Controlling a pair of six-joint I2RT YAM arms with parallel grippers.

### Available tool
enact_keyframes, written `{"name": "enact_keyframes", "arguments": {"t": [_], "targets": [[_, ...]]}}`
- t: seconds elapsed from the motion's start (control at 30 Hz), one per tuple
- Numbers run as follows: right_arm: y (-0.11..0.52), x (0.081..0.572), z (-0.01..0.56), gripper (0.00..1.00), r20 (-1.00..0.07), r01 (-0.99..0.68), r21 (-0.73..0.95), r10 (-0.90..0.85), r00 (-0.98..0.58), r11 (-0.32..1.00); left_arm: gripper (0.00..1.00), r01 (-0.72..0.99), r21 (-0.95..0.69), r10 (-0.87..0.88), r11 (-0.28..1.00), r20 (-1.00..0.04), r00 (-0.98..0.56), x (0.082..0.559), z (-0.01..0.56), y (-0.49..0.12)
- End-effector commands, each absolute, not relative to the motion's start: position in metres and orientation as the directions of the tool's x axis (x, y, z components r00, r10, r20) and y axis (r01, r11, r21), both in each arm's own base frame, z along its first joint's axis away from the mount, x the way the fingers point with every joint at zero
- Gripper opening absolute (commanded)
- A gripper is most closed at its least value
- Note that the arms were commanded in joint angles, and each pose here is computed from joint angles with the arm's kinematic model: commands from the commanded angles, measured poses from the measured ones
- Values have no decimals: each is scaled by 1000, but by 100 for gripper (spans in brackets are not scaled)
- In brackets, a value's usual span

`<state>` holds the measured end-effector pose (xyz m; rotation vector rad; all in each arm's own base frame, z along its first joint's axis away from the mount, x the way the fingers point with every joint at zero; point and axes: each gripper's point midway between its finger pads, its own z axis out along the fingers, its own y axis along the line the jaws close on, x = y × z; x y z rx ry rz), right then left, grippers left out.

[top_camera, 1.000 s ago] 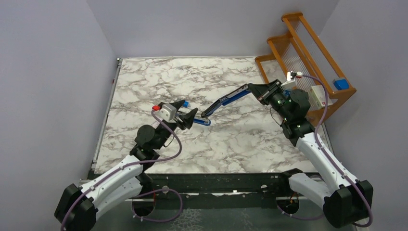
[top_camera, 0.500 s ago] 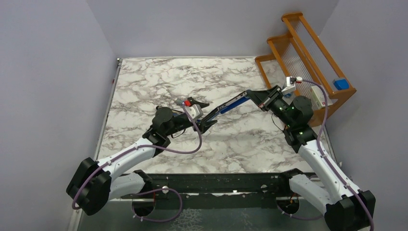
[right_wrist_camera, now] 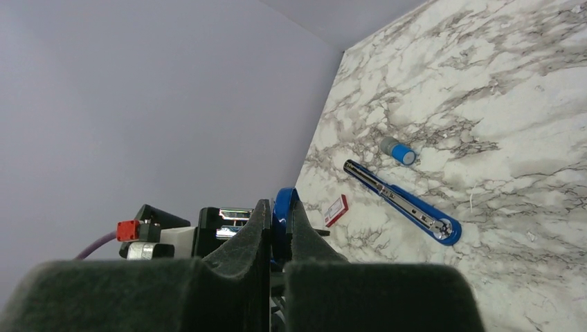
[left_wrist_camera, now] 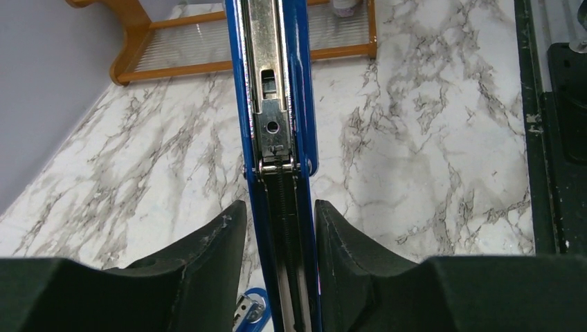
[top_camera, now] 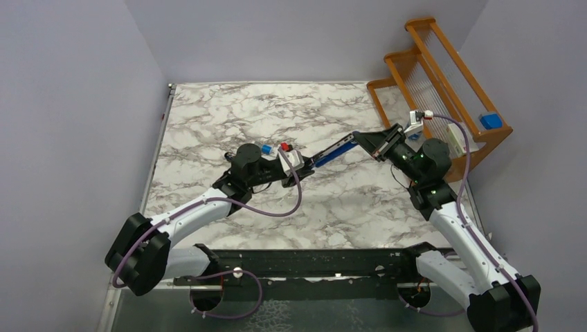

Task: Load the staples into the stapler

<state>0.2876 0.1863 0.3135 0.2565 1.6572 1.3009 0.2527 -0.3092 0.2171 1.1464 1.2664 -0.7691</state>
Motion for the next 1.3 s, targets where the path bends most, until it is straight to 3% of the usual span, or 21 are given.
{"name": "enact_keyframes", "arguments": {"t": [0.0, 0.1, 0.2, 0.23, 0.3, 0.47, 0.6, 0.77, 1.27], "targets": [[187, 274, 348, 1, -553, -469, 817, 689, -469, 337, 39, 942, 244, 144, 232, -966, 214, 248, 223, -316], [185, 274, 345, 1, -555, -460, 817, 689, -466, 347, 24, 945, 241, 153, 219, -965, 211, 248, 222, -317], [181, 277, 340, 1, -558, -431, 820, 696, -452, 377, 2, 941, 265, 164, 212, -959, 233, 248, 222, -316], [178, 278, 340, 1, -554, -418, 824, 704, -445, 384, 0, 937, 273, 168, 219, -956, 240, 249, 223, -315], [173, 278, 342, 2, -541, -401, 831, 725, -426, 385, 0, 928, 289, 176, 234, -952, 252, 252, 224, -313], [160, 277, 350, 28, -533, -373, 835, 765, -362, 405, 0, 918, 329, 188, 223, -938, 291, 249, 224, -307], [143, 276, 354, 38, -543, -334, 829, 790, -285, 449, 0, 917, 347, 207, 197, -929, 307, 244, 218, -303], [131, 273, 356, 40, -576, -322, 805, 787, -223, 498, 0, 942, 330, 266, 58, -915, 304, 228, 194, -305], [153, 281, 316, 43, -645, -315, 764, 668, -372, 563, 0, 940, 259, 574, -221, -745, 340, 196, 103, -286]]}}
